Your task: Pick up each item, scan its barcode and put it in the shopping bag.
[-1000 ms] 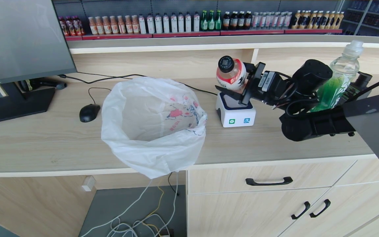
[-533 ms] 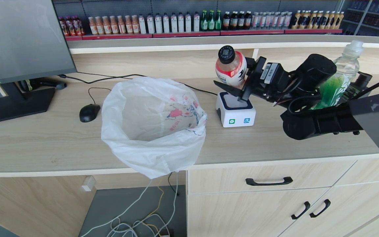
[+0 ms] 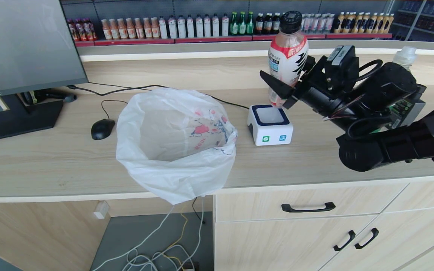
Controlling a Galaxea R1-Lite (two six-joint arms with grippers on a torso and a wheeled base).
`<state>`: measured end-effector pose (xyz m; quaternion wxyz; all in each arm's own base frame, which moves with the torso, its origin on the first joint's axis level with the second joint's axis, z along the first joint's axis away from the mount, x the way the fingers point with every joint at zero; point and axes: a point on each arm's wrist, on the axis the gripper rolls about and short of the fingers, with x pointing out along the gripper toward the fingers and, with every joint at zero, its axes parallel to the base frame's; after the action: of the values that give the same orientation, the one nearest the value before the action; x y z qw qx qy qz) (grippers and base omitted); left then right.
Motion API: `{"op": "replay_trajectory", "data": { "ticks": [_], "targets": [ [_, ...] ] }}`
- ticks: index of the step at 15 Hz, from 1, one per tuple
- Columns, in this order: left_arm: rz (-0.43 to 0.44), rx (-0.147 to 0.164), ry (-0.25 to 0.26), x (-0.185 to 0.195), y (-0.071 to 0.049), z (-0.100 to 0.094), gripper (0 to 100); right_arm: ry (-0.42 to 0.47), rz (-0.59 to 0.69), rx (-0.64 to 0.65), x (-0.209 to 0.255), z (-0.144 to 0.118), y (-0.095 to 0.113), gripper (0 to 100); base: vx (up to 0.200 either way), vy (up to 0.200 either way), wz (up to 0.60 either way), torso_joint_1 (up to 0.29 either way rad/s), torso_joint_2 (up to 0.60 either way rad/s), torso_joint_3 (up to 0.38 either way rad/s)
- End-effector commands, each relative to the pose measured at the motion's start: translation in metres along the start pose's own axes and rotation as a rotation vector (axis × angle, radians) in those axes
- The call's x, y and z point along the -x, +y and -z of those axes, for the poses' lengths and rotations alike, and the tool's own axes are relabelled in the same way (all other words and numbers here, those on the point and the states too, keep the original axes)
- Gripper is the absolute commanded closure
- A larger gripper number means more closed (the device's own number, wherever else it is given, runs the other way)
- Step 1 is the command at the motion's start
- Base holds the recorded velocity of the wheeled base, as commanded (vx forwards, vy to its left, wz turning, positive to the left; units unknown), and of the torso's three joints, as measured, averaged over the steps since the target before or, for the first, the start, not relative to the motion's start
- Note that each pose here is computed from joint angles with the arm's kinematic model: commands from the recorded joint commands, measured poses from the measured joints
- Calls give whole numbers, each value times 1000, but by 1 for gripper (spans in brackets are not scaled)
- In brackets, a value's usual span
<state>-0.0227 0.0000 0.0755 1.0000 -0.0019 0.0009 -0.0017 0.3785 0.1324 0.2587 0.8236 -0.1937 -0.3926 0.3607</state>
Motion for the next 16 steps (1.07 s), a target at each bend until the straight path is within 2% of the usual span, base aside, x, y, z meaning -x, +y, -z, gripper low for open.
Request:
{"op": "replay_trajectory", "data": {
  "ticks": [1, 2, 4, 7, 9, 11, 12, 16],
  "targets": [
    [0, 1, 0, 0, 0, 0, 0, 9, 93, -51, 13, -18, 3, 100, 0, 0, 0, 0, 0, 0],
    [0, 1, 0, 0, 0, 0, 0, 17, 134, -92, 22, -22, 9, 100, 0, 0, 0, 0, 0, 0],
    [0, 1, 0, 0, 0, 0, 0, 93, 197, -188, 39, -24, 22, 100, 0, 0, 0, 0, 0, 0],
    [0, 1, 0, 0, 0, 0, 0, 164, 246, -228, 51, -26, 34, 100, 0, 0, 0, 0, 0, 0],
    [-2, 1, 0, 0, 0, 0, 0, 176, 349, -299, 46, -30, 40, 100, 0, 0, 0, 0, 0, 0],
    [-2, 2, 0, 0, 0, 0, 0, 195, 481, -313, 42, -33, 42, 100, 0, 0, 0, 0, 0, 0],
    [-2, 1, 0, 0, 0, 0, 0, 201, 541, -391, 39, -38, 54, 100, 0, 0, 0, 0, 0, 0],
    [0, 1, 0, 0, 0, 0, 0, 220, 494, -423, 39, -46, 74, 100, 0, 0, 0, 0, 0, 0]
  ]
}}
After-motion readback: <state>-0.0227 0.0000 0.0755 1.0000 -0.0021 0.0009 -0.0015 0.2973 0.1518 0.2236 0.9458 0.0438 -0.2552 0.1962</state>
